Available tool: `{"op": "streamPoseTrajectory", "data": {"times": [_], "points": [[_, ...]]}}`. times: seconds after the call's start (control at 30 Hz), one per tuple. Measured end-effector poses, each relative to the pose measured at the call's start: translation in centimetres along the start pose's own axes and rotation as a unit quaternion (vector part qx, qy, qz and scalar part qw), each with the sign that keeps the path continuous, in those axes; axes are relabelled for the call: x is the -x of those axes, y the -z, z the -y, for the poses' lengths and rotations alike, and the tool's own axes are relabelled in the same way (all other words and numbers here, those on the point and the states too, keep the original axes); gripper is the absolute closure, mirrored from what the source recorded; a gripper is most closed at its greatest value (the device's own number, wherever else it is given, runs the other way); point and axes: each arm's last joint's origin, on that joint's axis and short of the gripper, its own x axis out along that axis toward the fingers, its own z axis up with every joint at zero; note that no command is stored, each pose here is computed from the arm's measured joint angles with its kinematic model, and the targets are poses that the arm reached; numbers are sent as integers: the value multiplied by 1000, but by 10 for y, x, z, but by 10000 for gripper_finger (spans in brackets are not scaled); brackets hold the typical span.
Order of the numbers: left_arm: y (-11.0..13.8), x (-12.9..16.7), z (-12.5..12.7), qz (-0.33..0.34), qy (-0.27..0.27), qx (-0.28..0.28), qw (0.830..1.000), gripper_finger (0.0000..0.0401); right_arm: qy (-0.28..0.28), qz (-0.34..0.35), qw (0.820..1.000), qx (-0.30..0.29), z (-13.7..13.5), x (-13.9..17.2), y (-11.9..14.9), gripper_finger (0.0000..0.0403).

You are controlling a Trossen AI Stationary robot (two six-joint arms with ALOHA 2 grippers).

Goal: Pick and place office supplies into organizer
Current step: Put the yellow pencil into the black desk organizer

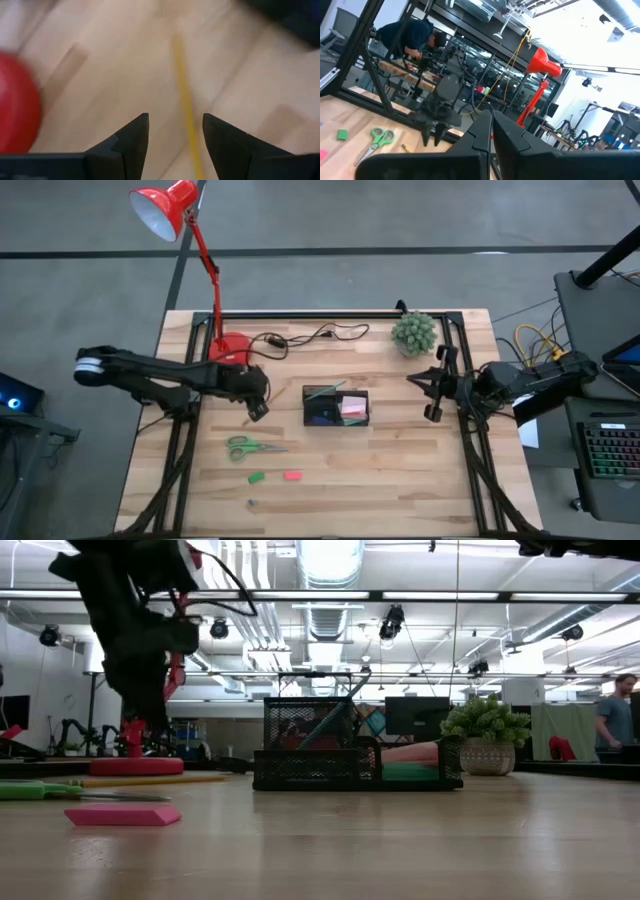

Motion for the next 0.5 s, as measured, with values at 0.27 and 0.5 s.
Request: {"op": "streamPoseTrajectory", "data": {"times": [0.27,0.5], "points": [[-6,-18,12,-75,-12,56,996,228,-9,-13,1000,-4,-2,0,3,394],[-2,-32,16,-123,-14,112,986,228,-17,-26,1000,1,-4,0,5,394]]}}
